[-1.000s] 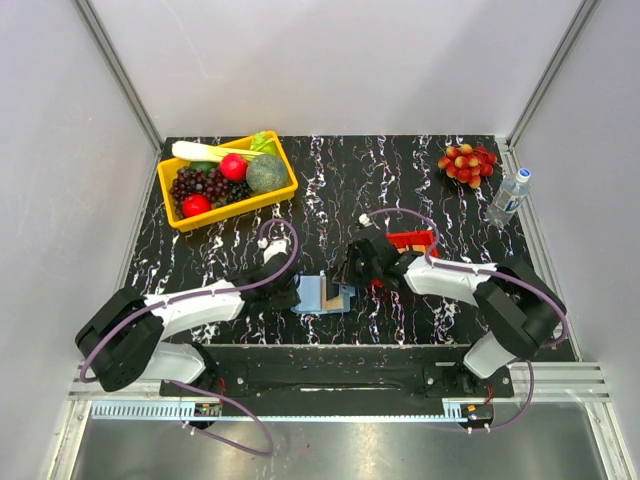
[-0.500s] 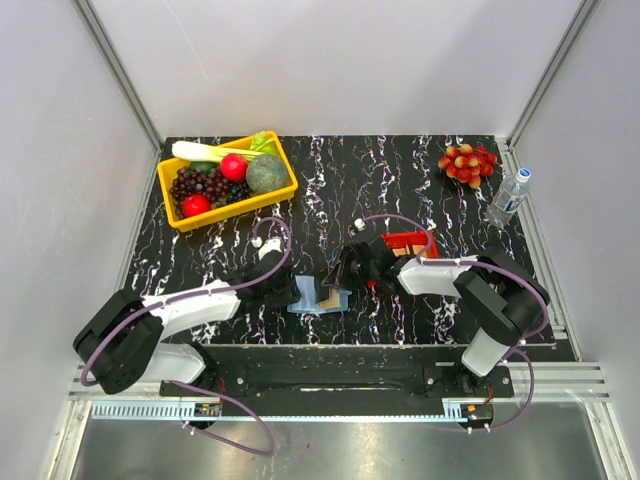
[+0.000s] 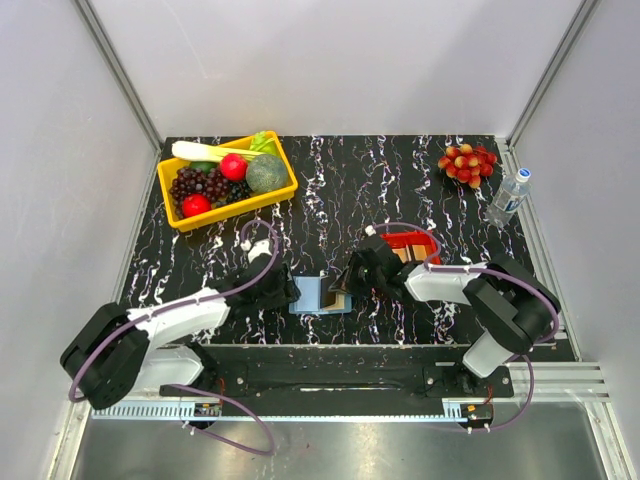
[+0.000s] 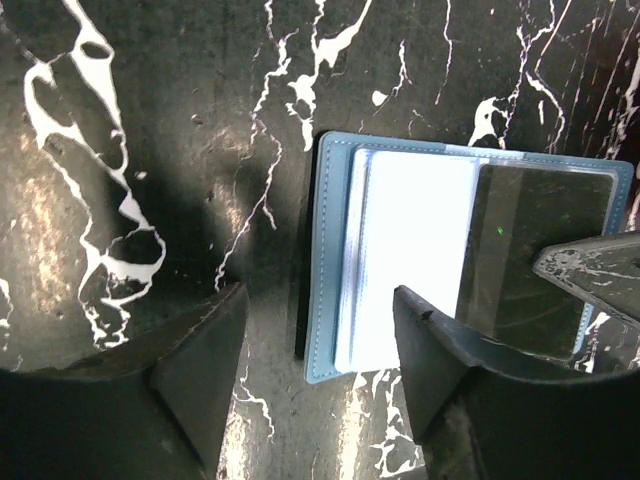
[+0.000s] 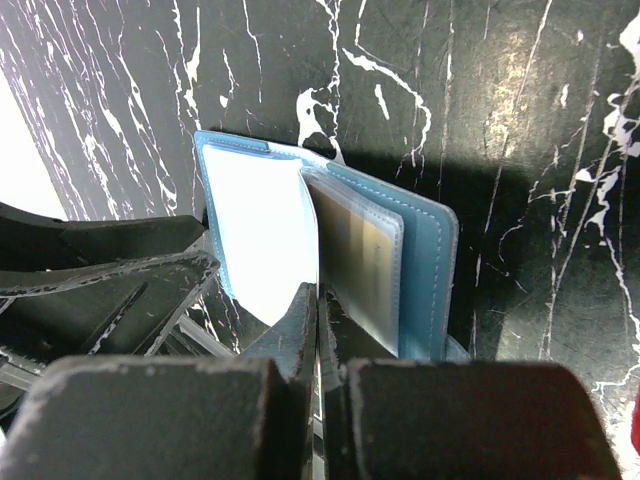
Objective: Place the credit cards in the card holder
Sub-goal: Insert the credit card into the card holder.
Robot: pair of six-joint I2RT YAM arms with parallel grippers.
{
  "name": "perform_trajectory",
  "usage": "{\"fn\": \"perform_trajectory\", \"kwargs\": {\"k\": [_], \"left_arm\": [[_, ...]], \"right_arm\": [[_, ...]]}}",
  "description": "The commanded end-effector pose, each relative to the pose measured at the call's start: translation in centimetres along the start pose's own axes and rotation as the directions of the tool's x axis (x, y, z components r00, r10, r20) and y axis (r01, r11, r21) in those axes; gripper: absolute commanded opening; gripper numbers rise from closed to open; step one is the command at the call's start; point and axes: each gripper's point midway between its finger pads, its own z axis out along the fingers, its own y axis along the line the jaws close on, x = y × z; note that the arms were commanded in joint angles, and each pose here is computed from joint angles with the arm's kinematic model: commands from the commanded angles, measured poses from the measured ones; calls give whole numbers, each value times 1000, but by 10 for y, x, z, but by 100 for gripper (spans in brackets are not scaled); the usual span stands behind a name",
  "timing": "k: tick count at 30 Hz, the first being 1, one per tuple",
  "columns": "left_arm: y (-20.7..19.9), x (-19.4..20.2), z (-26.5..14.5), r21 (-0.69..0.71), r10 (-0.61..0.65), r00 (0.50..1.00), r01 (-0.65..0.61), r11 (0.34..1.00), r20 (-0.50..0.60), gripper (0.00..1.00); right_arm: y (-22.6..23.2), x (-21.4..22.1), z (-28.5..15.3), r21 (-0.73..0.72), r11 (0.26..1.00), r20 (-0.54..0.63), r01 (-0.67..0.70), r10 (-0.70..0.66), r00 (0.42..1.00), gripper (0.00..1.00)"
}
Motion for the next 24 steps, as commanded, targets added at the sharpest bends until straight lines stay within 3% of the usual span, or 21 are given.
{"fn": "perform_trajectory", "kwargs": {"k": [1,8,10,14,17,24], "left_arm": [[23,10,-7,-39,-19,1000,19,999,1,68],[4,16,3,51,-24,998,27,998,-61,68],[4,23,9,41,-22,995,26,999,-98,63],[7,29,15,14,-32,992,34,999,-126,40],[9,30,14,10,-38,991,39,999,-127,29],[10,30,13,12,-38,992,40,999,-121,25]], "right_arm": [[-4,4,4,9,1000,-15,-24,24,1000,0],[14,5,11,-69,998,-45,-6,3,999,0],[14,5,11,-76,997,-42,-8,5,999,0],[14,10,14,-76,997,-75,-8,2,997,0],[18,13,14,-98,995,-97,-26,16,995,0],[11,15,22,-77,997,-104,-7,-1,995,0]]}}
